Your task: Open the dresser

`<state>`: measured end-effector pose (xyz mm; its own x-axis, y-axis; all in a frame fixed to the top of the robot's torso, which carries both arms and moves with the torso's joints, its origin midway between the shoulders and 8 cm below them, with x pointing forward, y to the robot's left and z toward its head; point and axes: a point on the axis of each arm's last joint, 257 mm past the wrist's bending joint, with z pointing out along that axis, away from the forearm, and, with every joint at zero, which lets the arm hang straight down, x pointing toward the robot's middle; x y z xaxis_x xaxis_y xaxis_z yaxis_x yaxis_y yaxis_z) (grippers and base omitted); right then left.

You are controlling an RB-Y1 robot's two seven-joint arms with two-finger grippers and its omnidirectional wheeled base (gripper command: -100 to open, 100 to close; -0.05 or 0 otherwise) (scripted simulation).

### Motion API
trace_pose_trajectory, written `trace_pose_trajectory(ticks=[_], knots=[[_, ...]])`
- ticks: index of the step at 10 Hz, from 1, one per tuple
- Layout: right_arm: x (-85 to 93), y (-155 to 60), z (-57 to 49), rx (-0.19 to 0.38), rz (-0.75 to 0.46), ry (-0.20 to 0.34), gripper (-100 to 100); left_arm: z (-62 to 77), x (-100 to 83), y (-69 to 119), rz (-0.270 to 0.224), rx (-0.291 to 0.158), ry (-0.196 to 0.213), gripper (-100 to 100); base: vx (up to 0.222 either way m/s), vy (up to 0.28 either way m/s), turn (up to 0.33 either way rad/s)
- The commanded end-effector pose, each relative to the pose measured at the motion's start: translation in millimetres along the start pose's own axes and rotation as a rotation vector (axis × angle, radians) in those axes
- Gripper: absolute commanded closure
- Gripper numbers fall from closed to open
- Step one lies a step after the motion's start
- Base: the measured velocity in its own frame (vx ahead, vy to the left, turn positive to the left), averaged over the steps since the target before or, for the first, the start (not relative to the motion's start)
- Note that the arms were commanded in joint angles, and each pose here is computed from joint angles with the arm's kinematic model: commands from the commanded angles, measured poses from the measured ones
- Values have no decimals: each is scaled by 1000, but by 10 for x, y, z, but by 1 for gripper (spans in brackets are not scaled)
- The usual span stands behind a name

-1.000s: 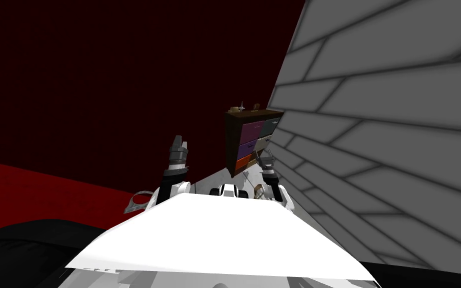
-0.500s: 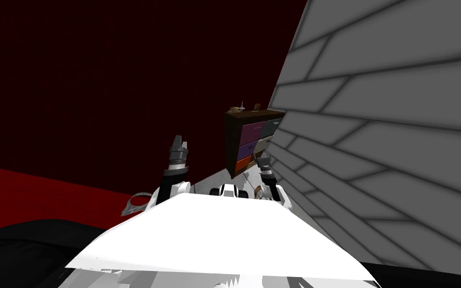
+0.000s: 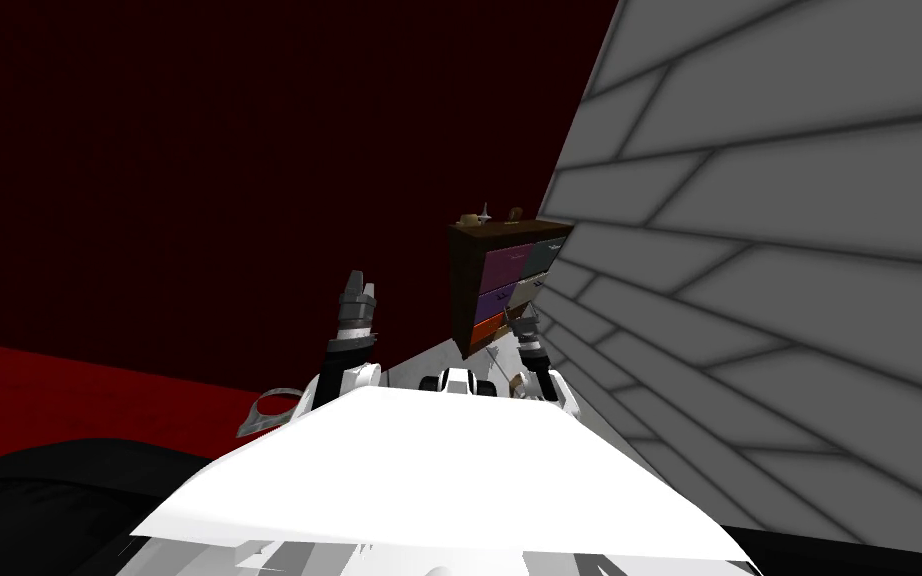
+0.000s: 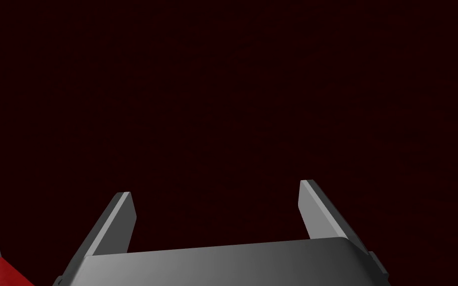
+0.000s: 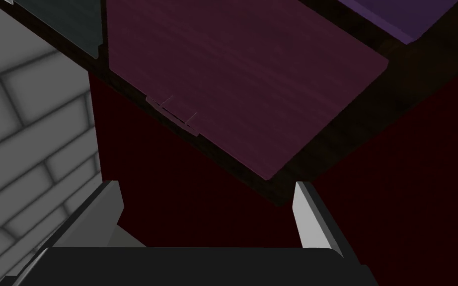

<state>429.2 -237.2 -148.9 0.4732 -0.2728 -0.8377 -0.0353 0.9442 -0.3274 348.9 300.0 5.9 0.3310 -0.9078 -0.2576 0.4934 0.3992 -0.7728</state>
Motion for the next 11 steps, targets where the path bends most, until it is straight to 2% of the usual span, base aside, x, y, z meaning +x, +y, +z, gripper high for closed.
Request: trace_pose_trajectory(ticks=[1,3,6,8,11], knots=[[131,101,-27,-24,-79,15,-100,0,0,0,0,0,0,0,59,-21,17],[131,101,-27,-24,-124,15,-100,0,0,0,0,0,0,0,39,-9,6],[321,227,-85,-60,-219,36,-100,0,0,0,0,0,0,0,44,-5,16],[321,227,-85,-61,-256,34,-100,0,0,0,0,0,0,0,36,-6,5],[500,340,-151,-100,-351,51,-100,0,0,0,0,0,0,0,43,-12,15]])
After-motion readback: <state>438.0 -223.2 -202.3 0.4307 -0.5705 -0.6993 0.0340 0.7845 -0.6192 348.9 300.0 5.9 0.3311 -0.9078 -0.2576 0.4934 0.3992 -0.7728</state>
